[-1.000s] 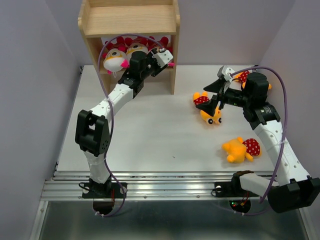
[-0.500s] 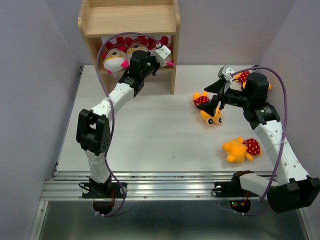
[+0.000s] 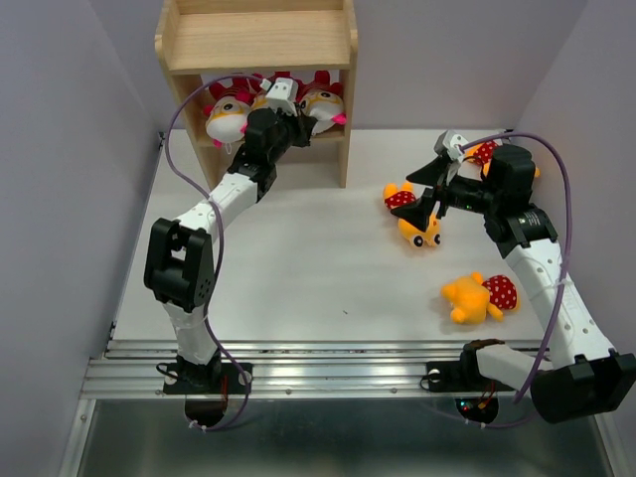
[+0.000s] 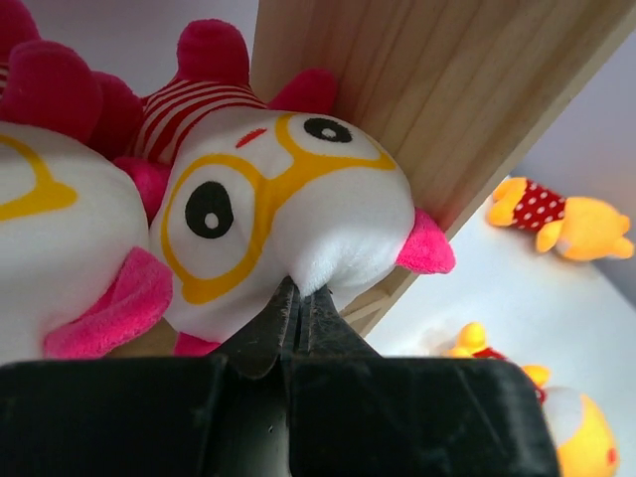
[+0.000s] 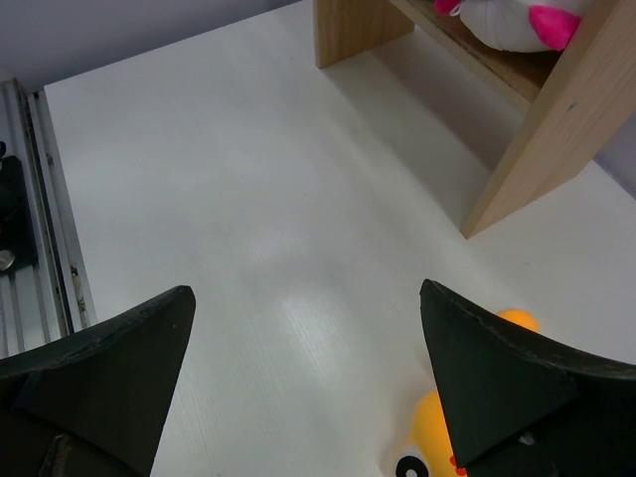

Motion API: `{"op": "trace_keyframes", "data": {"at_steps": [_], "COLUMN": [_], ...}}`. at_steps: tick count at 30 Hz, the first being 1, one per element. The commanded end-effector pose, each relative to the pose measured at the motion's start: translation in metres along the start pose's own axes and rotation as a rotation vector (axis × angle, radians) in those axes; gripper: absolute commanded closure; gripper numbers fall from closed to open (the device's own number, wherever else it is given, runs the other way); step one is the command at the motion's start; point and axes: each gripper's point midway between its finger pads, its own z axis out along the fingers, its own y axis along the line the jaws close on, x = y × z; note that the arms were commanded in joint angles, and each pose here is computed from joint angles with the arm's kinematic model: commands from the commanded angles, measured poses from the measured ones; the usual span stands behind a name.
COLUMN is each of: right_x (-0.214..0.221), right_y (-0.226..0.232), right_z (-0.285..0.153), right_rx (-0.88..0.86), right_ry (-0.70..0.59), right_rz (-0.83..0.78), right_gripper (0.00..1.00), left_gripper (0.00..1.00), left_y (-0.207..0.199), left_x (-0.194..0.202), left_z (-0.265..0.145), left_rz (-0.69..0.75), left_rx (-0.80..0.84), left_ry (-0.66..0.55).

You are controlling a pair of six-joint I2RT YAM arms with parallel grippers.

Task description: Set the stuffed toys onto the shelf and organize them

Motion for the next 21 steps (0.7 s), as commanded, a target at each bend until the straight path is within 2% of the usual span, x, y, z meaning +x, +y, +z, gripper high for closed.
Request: {"op": "trace_keyframes", "data": {"at_steps": [1, 8, 9, 10, 11, 17, 18, 21], "right_x": [-0.019, -0.020, -0.021, -0.021, -0.021, -0.020, -0.021, -0.022], "right_y": [0.005, 0.007, 0.007, 0.007, 0.007, 0.008, 0.005, 0.005], "right_z": [-0.007, -0.008, -0.009, -0.009, -0.009, -0.009, -0.011, -0.011], "right_rx": [-0.002, 0.001, 0.003, 0.005, 0.008, 0.008, 0.017, 0.017], "right_ry": [-0.054, -0.057, -0.058, -0.057, -0.058, -0.057, -0.058, -0.059], "right_rz": [-0.055, -0.055, -0.055, -0.055, -0.056, -0.051, -0.051, -0.051], "right_gripper": [0.00, 0.00, 0.00, 0.00, 0.00, 0.00, 0.00, 0.00], "left_gripper": [1.00, 1.00, 0.97, 0.84, 0.82, 0.43, 0.30, 0.15], "left_y": [-0.026, -0.035, -0.035, -0.034, -0.031, -0.035, -0.035, -0.039], "left_x": [-0.063, -0.064, -0.064, -0.059, -0.060, -0.076, -0.079, -0.094], "left_z": [-0.015, -0.013, -0.013, -0.012, -0.014, -0.026, -0.028, -0.037], "left_rz": [-0.230, -0.324, -0.325, -0.332, -0.346, -0.322, -0.310, -0.289], "left_rx": [0.067, 0.120, 0.121, 0.113, 0.101, 0.103, 0.103, 0.115], "left_ry": [-0.193, -0.207, -0.208, -0.198, -0.204, -0.235, -0.241, -0.257]}}
